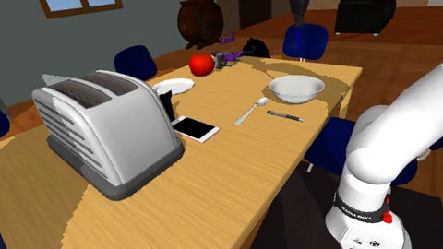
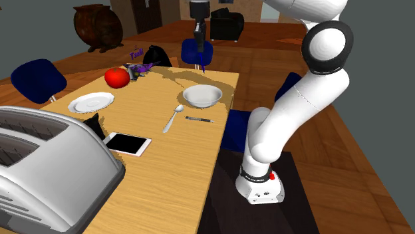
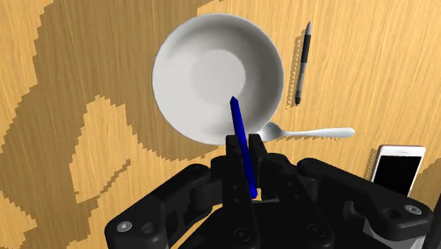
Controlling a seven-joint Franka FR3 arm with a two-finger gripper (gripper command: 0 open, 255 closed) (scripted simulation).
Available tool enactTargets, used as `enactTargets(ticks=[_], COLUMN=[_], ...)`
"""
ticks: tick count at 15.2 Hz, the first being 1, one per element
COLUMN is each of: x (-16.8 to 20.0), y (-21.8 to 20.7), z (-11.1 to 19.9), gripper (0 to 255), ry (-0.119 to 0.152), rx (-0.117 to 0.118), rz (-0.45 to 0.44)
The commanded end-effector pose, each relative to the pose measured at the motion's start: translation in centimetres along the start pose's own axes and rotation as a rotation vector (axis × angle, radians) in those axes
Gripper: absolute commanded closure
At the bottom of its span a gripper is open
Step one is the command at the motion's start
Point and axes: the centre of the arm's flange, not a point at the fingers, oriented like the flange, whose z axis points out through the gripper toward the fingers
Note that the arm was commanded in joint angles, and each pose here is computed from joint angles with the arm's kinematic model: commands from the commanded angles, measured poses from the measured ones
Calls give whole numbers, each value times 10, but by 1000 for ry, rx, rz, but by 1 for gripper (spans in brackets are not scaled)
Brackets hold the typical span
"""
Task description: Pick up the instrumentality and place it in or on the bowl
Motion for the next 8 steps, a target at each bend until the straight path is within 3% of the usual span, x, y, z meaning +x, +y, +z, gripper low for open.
enactTargets(ticks=[1,8], x=[-2,-2], y=[15,14], z=[6,43], gripper=[255,255], ry=[-1,-1], rx=[-1,-1], rz=[-1,-1])
